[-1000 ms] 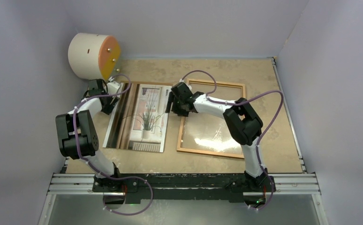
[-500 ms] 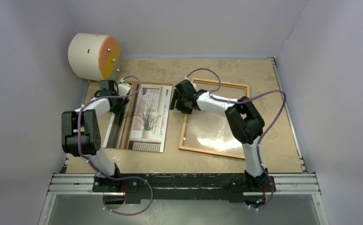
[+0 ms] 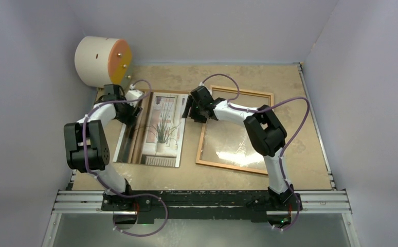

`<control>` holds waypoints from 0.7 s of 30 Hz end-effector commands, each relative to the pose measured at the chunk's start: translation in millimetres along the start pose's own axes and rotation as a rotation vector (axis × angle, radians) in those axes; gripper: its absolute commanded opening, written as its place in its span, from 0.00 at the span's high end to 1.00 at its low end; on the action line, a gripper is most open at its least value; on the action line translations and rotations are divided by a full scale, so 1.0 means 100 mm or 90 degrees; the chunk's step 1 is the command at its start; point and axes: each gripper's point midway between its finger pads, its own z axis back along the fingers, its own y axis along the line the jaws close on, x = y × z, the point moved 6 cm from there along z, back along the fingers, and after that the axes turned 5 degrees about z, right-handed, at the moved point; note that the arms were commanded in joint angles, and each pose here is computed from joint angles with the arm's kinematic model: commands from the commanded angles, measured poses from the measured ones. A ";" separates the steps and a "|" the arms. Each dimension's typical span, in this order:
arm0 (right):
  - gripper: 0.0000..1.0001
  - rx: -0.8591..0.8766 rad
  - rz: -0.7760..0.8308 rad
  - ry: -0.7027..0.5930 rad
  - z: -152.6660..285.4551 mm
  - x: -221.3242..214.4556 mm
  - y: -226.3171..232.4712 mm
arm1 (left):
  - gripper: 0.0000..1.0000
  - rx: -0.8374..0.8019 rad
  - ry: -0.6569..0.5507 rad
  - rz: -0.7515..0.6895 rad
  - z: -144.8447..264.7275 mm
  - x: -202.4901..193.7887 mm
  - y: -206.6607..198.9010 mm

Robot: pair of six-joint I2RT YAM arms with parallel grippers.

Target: Put the photo into the frame

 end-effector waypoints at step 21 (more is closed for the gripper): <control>0.34 -0.014 -0.062 0.068 -0.22 -0.32 -0.17 | 0.40 0.165 -0.005 0.057 -0.04 -0.11 0.48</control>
